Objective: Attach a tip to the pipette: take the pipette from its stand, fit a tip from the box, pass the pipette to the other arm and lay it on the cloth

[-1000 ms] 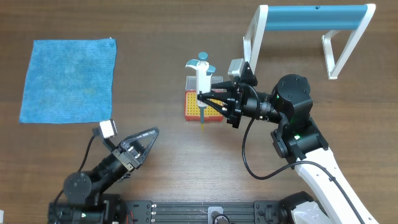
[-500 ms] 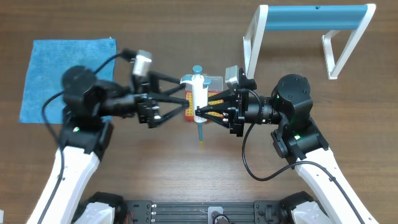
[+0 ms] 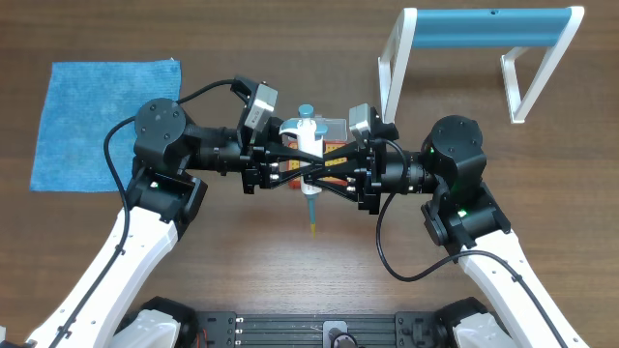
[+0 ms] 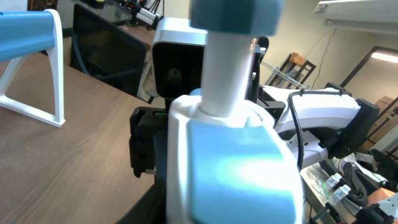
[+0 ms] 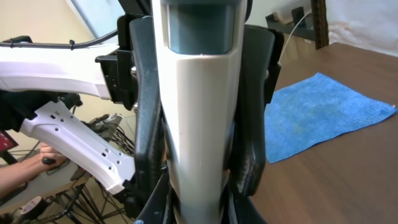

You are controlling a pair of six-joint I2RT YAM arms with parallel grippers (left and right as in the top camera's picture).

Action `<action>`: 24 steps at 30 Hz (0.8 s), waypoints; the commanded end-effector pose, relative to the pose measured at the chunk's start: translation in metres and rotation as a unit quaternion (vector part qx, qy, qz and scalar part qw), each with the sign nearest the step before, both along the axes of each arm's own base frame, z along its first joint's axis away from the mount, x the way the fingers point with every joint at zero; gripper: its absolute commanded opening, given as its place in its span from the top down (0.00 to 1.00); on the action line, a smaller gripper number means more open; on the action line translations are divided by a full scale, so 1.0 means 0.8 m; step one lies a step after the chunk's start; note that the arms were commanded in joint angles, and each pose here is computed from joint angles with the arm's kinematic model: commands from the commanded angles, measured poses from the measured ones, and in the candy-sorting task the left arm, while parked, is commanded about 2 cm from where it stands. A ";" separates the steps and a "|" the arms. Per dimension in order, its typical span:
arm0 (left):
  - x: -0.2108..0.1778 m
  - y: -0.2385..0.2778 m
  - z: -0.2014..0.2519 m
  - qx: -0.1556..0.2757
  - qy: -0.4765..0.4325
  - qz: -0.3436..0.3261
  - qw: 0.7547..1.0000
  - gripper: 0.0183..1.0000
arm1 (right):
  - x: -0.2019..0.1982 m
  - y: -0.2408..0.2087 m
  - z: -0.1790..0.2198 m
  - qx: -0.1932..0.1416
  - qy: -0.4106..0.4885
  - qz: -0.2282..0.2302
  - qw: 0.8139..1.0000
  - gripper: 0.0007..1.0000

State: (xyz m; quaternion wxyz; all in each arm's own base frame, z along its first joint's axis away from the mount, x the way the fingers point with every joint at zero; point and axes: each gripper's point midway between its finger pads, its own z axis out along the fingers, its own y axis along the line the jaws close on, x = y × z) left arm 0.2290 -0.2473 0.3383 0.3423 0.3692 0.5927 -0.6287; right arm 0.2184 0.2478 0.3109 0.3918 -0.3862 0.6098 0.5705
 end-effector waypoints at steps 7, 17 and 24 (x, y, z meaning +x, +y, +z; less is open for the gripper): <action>0.003 -0.001 0.011 -0.006 -0.014 0.007 1.000 0.99 | -0.004 -0.001 0.007 0.004 -0.008 0.005 1.000 0.78; 0.054 0.004 0.017 -0.019 0.000 0.126 0.992 0.99 | 0.032 -0.021 -0.036 -0.055 -0.033 -0.074 0.995 0.21; 0.099 0.052 -0.063 0.068 0.136 0.240 0.959 1.00 | 0.114 -0.118 -0.047 -0.130 -0.090 -0.284 0.946 0.21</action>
